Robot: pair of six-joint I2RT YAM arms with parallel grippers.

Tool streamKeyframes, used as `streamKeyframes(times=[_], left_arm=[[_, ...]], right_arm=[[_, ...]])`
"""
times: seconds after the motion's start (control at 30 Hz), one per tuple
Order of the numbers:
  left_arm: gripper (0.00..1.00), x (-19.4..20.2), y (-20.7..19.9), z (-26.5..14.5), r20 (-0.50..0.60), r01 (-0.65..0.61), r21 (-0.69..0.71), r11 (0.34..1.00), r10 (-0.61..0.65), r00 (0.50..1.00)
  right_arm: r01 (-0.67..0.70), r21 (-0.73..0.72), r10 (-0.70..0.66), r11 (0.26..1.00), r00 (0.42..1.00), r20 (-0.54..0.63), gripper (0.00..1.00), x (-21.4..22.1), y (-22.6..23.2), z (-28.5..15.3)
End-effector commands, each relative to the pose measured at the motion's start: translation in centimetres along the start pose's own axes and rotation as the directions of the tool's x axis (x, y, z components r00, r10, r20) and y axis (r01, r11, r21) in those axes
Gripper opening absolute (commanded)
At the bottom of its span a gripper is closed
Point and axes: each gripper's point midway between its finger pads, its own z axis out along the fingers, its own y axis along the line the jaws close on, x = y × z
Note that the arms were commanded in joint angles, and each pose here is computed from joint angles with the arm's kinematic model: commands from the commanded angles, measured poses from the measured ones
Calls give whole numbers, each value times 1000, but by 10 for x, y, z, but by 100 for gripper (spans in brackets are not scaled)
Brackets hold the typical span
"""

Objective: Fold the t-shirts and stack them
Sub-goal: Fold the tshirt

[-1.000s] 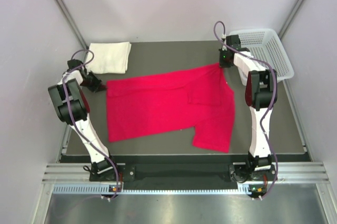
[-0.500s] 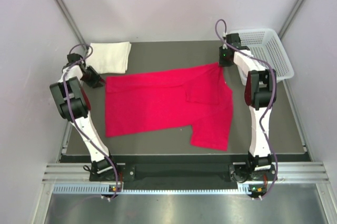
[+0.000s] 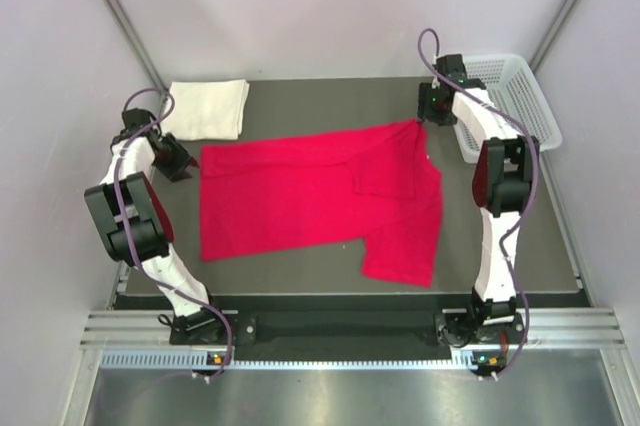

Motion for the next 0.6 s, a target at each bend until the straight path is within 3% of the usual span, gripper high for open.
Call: streamKeyframes(times=[0.0,0.07,0.17,0.4,0.5,0.57], left_arm=[[44,25,-27,-14,-29,-18,92,996,21,999],[45,36,-32,-27,-18,-30,72,997,31,999],[47,68,-29,-41,-11,12,9,1000,-12,1000],[43,161,34,-73,-29,244,-172,954,-252,967],[39,183,61,-82,-24,297,-295,908,-317,948],[39,182,80,-86,43,322,-375,869,-331,943]], right_arm=[[-62,-7,62,998,996,71,60,-15,3,-73],[-88,-35,91,995,992,85,61,-10,6,-103],[-137,-79,136,987,991,-7,60,46,11,-120],[-227,-181,203,957,969,-140,61,147,32,-164],[-242,-199,212,950,964,-157,61,172,33,-178],[-246,-191,215,950,962,-166,62,185,29,-185]])
